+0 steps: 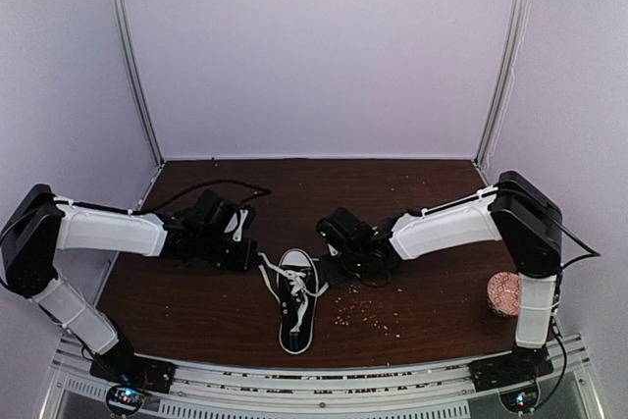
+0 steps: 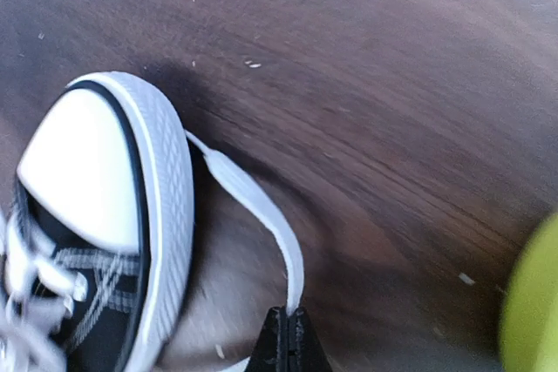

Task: Tie the shoes

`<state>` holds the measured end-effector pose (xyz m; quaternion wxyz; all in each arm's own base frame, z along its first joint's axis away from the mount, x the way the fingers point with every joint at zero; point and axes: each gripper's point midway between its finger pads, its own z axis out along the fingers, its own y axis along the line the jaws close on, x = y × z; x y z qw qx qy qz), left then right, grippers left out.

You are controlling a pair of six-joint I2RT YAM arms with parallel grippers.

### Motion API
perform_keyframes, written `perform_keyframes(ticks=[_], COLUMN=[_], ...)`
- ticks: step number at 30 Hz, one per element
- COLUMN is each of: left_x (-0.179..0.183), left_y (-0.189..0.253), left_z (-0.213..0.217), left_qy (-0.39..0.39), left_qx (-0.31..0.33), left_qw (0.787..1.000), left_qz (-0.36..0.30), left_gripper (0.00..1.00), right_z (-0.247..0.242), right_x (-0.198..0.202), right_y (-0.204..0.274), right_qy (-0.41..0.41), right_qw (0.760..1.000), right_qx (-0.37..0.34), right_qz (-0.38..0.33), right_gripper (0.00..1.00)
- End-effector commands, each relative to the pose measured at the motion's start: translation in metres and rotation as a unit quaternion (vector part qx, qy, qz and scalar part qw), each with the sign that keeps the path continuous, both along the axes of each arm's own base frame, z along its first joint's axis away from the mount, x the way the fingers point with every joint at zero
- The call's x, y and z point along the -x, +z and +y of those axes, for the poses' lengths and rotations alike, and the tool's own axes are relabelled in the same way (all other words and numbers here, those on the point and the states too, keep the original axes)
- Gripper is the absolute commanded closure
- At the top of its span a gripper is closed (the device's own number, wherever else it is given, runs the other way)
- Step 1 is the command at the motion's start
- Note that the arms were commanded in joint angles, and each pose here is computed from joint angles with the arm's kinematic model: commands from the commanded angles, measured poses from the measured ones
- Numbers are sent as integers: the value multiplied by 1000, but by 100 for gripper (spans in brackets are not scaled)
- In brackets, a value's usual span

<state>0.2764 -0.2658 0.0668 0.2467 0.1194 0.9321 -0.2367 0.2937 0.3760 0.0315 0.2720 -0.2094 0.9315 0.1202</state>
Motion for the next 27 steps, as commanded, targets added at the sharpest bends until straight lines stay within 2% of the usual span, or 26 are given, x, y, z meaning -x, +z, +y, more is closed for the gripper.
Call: perform_keyframes(ticks=[1, 6, 15, 19, 23, 27], left_x=[0, 15, 36, 40, 35, 27], left_y=[14, 17, 2, 5, 33, 59], left_z=[11, 20, 63, 59, 32, 11], left_qy=[27, 21, 72, 64, 11, -41], left_qx=[12, 21, -33, -13, 41, 60], left_qw=[999, 999, 997, 998, 998, 995], left_qz=[-24, -24, -7, -5, -38, -66], left_gripper=[100, 100, 100, 100, 100, 100], right_z=[-41, -90, -136, -140, -112, -47], right_x=[0, 15, 49, 56, 61, 97], right_y=[65, 88, 39, 47, 92, 154], right_qy=[-44, -86, -141, -143, -76, 64], right_qw=[996, 991, 989, 987, 989, 975], right_qx=[-4, 0, -1, -32, -85, -161], right_qz=[-79, -107, -54, -58, -99, -139], right_gripper=[100, 100, 100, 100, 100, 100])
